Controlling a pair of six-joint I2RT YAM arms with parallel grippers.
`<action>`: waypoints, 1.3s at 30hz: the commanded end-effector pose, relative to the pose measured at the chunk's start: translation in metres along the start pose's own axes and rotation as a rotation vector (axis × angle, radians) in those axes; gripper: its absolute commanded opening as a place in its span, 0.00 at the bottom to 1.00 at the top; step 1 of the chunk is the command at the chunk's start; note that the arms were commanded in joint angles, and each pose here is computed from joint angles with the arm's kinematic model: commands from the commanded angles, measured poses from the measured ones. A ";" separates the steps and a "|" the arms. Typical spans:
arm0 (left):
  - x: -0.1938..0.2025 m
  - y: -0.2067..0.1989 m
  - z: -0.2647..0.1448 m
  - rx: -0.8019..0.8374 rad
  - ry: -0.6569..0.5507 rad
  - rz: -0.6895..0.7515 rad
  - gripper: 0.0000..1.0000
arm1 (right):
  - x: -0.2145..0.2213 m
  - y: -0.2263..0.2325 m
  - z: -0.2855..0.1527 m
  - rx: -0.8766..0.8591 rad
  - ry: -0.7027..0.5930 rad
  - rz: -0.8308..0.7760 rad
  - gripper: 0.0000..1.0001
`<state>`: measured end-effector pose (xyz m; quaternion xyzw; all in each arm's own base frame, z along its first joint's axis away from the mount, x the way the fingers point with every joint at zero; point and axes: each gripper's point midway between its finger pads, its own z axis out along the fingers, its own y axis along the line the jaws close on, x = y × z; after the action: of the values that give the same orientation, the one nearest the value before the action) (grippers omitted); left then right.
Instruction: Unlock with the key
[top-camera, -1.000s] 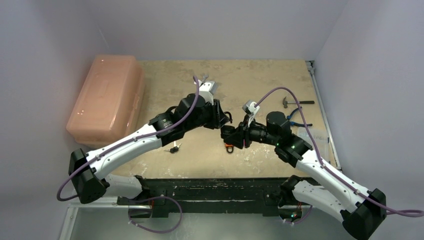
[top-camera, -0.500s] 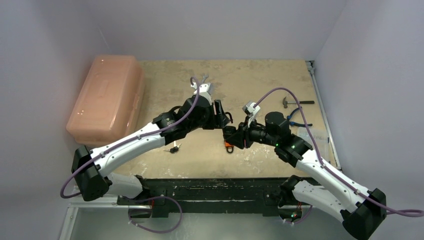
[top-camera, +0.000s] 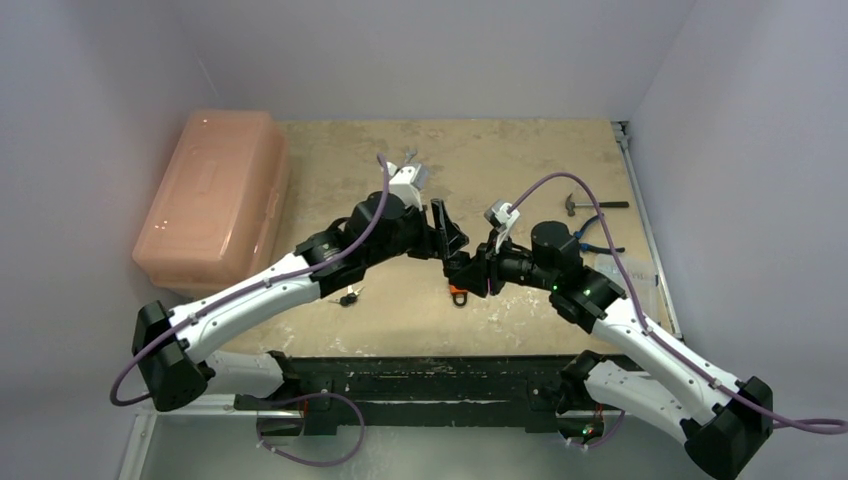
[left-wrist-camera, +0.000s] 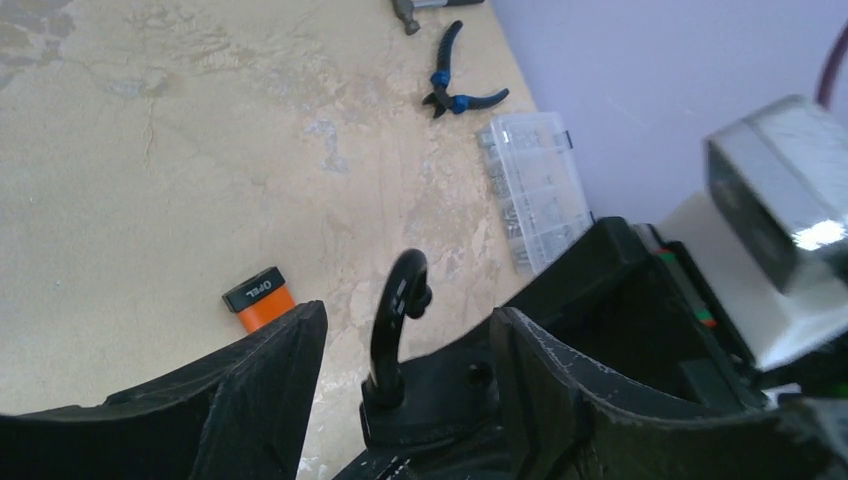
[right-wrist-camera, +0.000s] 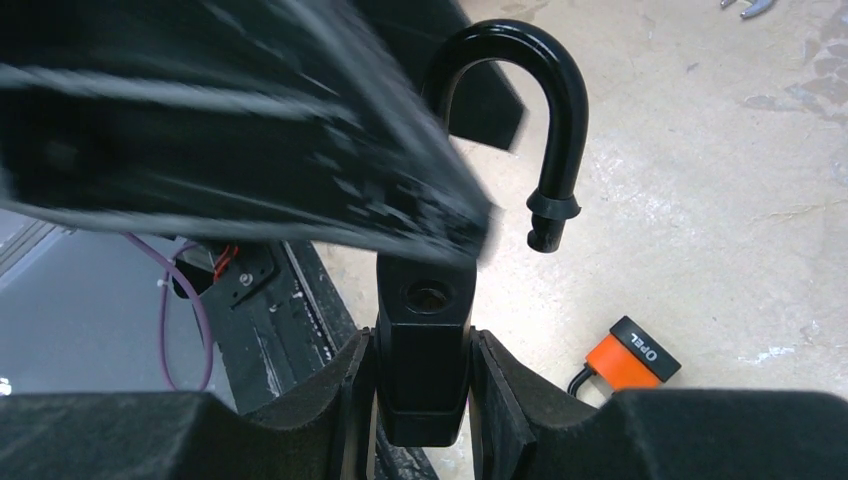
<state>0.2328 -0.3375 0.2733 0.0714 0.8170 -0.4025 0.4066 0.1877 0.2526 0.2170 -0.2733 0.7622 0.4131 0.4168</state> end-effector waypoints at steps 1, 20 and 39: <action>-0.013 -0.006 0.016 -0.010 -0.020 0.010 0.63 | -0.059 0.028 -0.009 -0.088 -0.167 -0.084 0.00; -0.009 0.055 0.033 -0.527 -0.055 -0.055 0.60 | -0.057 0.012 -0.005 -0.005 -0.140 -0.111 0.00; -0.071 -0.045 -0.074 0.243 -0.249 0.225 0.88 | -0.062 0.083 -0.029 -0.368 -0.161 -0.143 0.00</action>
<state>0.2407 -0.2914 0.3450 0.0621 0.7638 -0.3774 0.5199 0.1718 0.2623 0.2314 -0.3090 0.7369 0.4513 0.3972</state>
